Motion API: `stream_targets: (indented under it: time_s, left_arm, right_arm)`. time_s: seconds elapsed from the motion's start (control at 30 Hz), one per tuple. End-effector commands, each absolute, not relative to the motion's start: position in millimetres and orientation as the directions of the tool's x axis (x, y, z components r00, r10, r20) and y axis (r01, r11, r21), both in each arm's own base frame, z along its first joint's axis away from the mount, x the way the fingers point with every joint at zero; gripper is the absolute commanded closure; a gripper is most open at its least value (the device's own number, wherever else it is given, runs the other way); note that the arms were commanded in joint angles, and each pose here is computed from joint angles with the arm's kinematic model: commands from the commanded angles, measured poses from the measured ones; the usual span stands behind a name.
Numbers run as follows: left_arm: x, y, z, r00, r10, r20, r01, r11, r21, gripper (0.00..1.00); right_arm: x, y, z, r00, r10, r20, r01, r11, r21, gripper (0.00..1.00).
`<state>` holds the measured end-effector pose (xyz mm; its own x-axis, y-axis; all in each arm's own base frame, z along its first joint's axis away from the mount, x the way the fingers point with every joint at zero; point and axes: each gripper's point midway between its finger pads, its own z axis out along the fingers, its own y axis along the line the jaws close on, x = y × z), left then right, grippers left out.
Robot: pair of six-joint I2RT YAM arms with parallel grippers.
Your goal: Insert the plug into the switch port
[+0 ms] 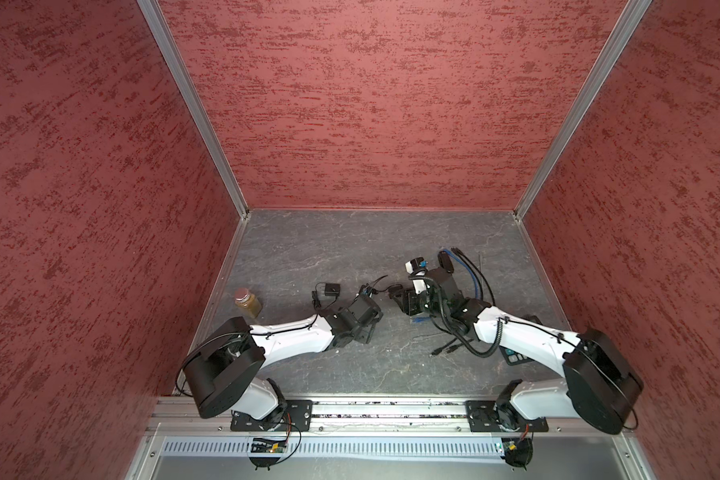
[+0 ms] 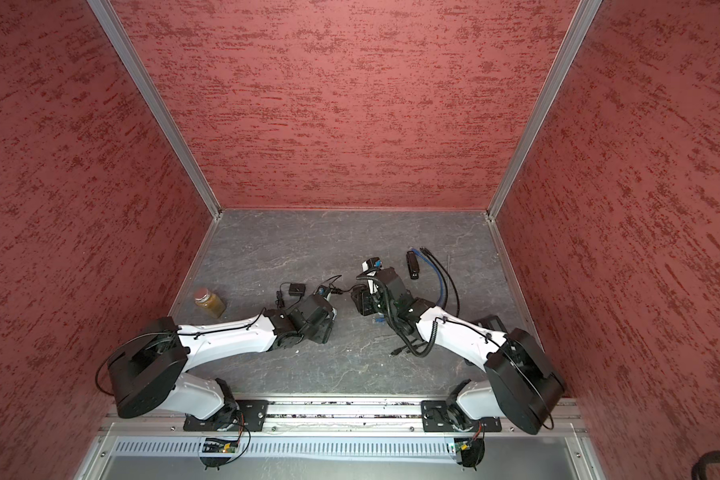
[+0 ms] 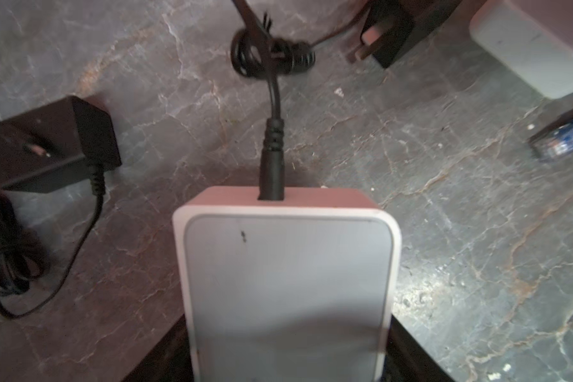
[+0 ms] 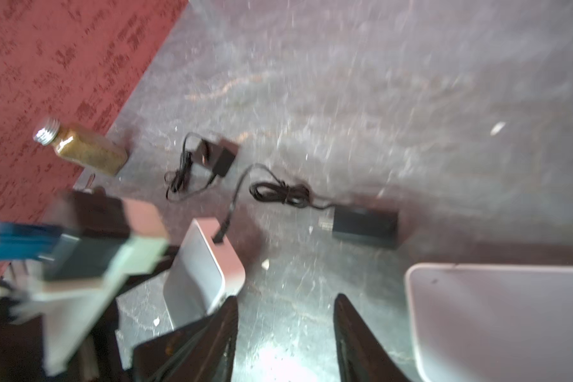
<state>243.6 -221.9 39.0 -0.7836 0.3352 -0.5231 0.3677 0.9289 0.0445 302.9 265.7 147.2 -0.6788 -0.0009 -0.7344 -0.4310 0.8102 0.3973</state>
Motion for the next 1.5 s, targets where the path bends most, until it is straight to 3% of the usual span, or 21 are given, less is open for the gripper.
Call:
stream_targets:
  time_s: [0.0,0.3,0.6,0.7,0.9,1.2,1.4,1.47]
  left_arm:
    - [240.7,-218.9,31.2,-0.816,0.344,-0.464,0.358,0.932,0.061,0.42]
    - [238.1,-218.9,10.4,-0.861,0.38,-0.339,0.363,0.925,0.115,0.24]
    - [240.2,-220.8,12.8,-0.844,0.386,-0.371,0.382,0.92,0.089,0.08]
    - [242.6,-219.3,20.6,-0.834,0.368,-0.411,0.373,0.925,0.071,0.0]
    - [251.1,-226.9,53.6,-0.769,0.306,-0.562,0.381,0.924,-0.018,0.0]
    - [259.0,-240.3,108.1,-0.617,0.225,-0.755,0.456,0.883,-0.11,0.0]
    - [261.2,-242.6,126.9,-0.538,0.14,-0.831,0.471,0.868,-0.158,0.0]
    - [262.0,-242.2,130.0,-0.516,0.113,-0.849,0.47,0.866,-0.17,0.0]
  right_arm:
    - [319.3,245.1,173.1,-0.582,-0.033,-0.812,-0.415,0.871,0.262,0.5]
    - [341.3,223.6,216.3,-0.382,-0.044,-0.923,-0.386,0.915,0.116,0.4]
    - [349.8,220.9,227.4,-0.28,-0.161,-0.946,-0.443,0.896,-0.022,0.34]
    - [349.7,218.7,235.3,-0.25,-0.156,-0.956,-0.461,0.887,-0.024,0.3]
    - [352.0,216.5,245.4,-0.274,-0.155,-0.949,-0.492,0.871,0.0,0.22]
    - [350.3,218.0,206.4,-0.383,-0.363,-0.849,-0.596,0.8,-0.073,0.22]
    - [310.1,223.7,175.3,-0.263,-0.523,-0.811,-0.766,0.624,-0.154,0.17]
    - [304.4,219.5,174.4,-0.212,-0.52,-0.827,-0.762,0.618,-0.194,0.18]
